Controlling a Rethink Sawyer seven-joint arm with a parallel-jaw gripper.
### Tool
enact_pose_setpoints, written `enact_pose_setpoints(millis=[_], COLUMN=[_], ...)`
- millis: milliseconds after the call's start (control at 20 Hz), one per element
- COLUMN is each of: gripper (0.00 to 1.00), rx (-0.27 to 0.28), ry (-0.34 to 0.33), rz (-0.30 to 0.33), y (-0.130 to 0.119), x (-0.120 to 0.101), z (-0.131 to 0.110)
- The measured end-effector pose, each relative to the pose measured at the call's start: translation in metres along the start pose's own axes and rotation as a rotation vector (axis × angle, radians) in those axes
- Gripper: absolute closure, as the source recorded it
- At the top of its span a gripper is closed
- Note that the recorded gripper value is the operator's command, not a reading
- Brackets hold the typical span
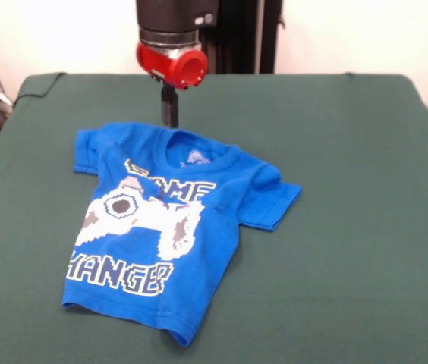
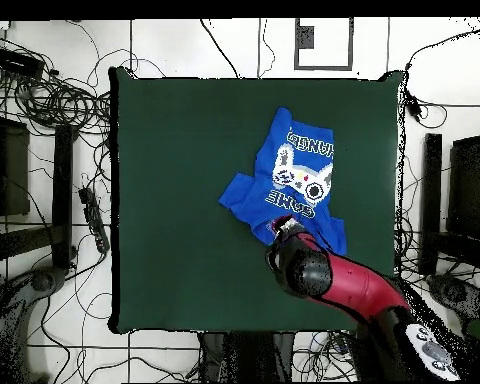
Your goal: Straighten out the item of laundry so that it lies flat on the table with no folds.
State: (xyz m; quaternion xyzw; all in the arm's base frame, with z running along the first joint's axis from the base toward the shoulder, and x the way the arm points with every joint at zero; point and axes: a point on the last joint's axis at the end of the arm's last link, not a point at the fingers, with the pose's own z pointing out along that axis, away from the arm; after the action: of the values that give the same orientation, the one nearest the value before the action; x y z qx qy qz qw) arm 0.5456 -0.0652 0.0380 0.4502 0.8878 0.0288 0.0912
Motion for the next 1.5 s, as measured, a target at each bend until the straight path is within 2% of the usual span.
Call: enact_pose_setpoints(millis=[300,650,750,1000,1200,1500], gripper=[1.0,1.0,1.0,1.0,1.0,1.0], rx=[-0.038,-0.051,-0.065,-0.073,-0.041,0.048], ry=[0.054,0.087,0.097,0.079,0.043,-0.009], rz=[0.038,0.046,0.049,0.04,0.006,-0.048], y=[0.001,-0.005,-0.005,-0.004,0.0,0.012], x=[0.001,0.031,0.045,0.053,0.058,0.066], z=[0.017,0.054,0.069,0.076,0.077,0.077])
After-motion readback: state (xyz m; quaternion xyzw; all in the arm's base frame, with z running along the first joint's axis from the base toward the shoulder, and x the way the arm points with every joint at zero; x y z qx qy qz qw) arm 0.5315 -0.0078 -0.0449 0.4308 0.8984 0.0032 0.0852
